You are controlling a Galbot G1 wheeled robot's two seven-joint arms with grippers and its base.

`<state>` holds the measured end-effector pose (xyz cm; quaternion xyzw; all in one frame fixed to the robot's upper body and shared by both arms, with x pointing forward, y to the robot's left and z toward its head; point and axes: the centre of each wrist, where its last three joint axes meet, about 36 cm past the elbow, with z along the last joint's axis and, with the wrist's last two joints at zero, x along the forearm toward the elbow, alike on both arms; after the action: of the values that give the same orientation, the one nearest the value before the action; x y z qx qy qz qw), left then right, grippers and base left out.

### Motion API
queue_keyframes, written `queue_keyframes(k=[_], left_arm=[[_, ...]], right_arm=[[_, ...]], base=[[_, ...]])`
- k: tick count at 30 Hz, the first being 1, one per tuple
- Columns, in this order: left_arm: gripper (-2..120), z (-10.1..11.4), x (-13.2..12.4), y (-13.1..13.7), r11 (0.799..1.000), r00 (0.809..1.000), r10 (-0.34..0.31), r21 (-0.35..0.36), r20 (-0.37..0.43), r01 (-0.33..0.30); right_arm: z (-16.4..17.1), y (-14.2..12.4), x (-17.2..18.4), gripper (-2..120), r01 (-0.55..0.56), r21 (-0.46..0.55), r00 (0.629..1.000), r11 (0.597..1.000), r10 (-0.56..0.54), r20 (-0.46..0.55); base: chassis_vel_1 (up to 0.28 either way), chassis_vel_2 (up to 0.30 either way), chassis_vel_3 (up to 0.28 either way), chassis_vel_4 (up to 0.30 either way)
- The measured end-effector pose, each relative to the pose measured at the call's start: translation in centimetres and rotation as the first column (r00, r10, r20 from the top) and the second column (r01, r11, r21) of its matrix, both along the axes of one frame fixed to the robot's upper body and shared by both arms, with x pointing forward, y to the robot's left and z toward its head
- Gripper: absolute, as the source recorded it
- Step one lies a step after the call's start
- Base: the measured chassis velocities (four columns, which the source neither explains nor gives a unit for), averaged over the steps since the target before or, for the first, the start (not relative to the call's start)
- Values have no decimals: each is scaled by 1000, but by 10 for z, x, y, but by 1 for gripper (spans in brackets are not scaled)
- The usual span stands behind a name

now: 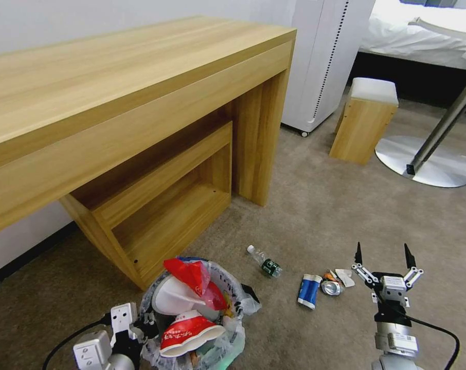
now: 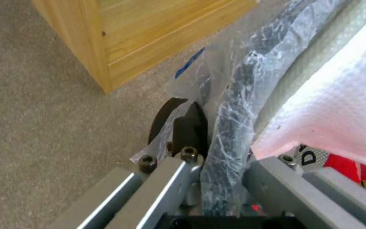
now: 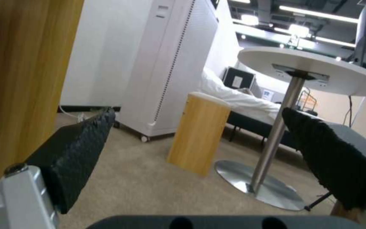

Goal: Pick up the trash bin and place the garbage on the floor into it.

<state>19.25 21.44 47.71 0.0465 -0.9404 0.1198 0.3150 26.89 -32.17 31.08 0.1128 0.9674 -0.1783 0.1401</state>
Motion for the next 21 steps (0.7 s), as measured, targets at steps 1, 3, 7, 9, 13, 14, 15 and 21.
queue_keyframes(k=[1, 3, 7, 9, 13, 14, 15, 21], left_arm=[[0, 0, 0, 0, 1000, 1000, 0, 0, 0, 0], [0, -2, 0, -2, 1000, 1000, -2, 0, -3, 2], [0, -4, -1, -4, 1000, 1000, -2, 0, -6, 2], [0, -5, -1, -5, 1000, 1000, -2, 0, -7, 2], [0, -7, -1, -8, 1000, 1000, 1, -1, -10, -1], [0, -7, -2, -9, 1000, 1000, 0, 0, -11, 0], [0, -8, -2, -9, 1000, 1000, 1, 0, -11, -1], [0, -9, -2, -11, 1000, 1000, 3, 2, -13, -3]], right_arm=[[0, 0, 0, 100, 0, 0, 1000, 1000, 0, 0], [-1, -1, 0, 100, -1, -1, 1000, 1000, 1, -2], [-1, -2, 1, 100, -1, -1, 1000, 1000, 1, -3], [-1, -2, 1, 100, -1, -2, 1000, 1000, 1, -3], [-2, -3, 3, 100, -2, -1, 1000, 1000, 2, -3], [-2, -2, 3, 100, -4, 0, 1000, 1000, 4, -4], [-2, -2, 3, 100, -5, 0, 1000, 1000, 5, -3], [-2, -1, 6, 100, -10, 4, 1000, 1000, 10, -3]], base=[[-50, 43, 58, -48], [-56, 41, 48, -49], [-55, 53, 69, -50], [-58, 77, 43, -48], [-28, 19, 17, -28], [-41, 38, 40, -64], [-41, 40, 43, -64], [-50, 46, 48, -41]])
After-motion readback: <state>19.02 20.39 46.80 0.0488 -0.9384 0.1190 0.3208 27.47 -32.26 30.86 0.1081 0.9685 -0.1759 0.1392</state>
